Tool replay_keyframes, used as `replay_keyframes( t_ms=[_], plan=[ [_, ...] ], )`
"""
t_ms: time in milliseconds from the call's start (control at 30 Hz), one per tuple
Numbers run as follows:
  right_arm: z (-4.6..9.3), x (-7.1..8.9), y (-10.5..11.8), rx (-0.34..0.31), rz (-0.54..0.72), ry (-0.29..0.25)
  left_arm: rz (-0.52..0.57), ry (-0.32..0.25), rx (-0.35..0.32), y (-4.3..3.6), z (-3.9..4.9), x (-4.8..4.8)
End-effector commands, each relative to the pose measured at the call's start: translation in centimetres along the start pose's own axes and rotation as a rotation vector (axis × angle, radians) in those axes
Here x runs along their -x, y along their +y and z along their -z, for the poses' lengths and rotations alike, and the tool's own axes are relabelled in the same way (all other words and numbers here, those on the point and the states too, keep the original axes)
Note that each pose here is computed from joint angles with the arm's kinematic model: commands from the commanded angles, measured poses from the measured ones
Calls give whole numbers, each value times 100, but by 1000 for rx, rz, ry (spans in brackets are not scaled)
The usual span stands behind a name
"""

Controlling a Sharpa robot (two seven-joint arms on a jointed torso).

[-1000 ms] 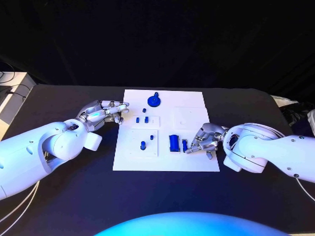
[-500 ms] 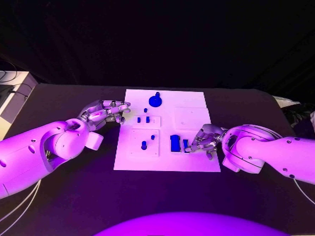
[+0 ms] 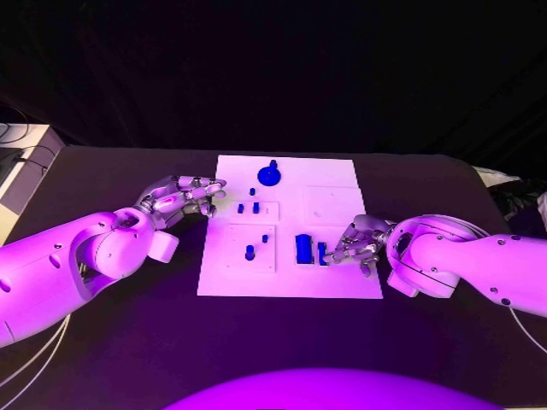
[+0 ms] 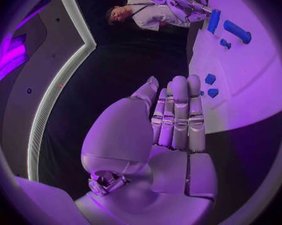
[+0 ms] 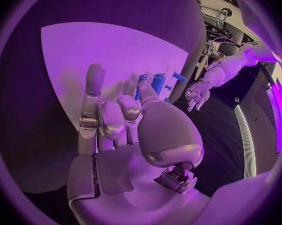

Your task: Assemble the parts on the task board

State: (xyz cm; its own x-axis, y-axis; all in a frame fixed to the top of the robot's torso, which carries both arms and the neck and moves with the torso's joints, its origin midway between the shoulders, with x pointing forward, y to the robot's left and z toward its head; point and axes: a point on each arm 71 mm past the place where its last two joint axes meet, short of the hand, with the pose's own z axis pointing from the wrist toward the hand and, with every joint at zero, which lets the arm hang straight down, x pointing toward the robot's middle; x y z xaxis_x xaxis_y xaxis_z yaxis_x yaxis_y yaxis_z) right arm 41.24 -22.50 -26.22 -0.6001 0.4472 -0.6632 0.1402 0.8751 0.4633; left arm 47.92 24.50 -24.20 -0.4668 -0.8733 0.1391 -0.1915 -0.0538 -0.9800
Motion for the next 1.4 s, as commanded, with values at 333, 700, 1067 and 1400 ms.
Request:
replay_keyframes(
  t_ms=[333,700,1067,1400],
  plan=[
    [-3,-36,-17,-9,-12,25,5,12,-4,1,-2,-21],
    [28,179,-58,146,-230,-146,9,3,-18,-9,-2,-15],
    [-23,547,-162,318,-429,-380,17,-61,-52,-3,-41,79],
    [-354,910,-356,356,-658,-514,-43,-232,-70,-54,-96,299]
  ],
)
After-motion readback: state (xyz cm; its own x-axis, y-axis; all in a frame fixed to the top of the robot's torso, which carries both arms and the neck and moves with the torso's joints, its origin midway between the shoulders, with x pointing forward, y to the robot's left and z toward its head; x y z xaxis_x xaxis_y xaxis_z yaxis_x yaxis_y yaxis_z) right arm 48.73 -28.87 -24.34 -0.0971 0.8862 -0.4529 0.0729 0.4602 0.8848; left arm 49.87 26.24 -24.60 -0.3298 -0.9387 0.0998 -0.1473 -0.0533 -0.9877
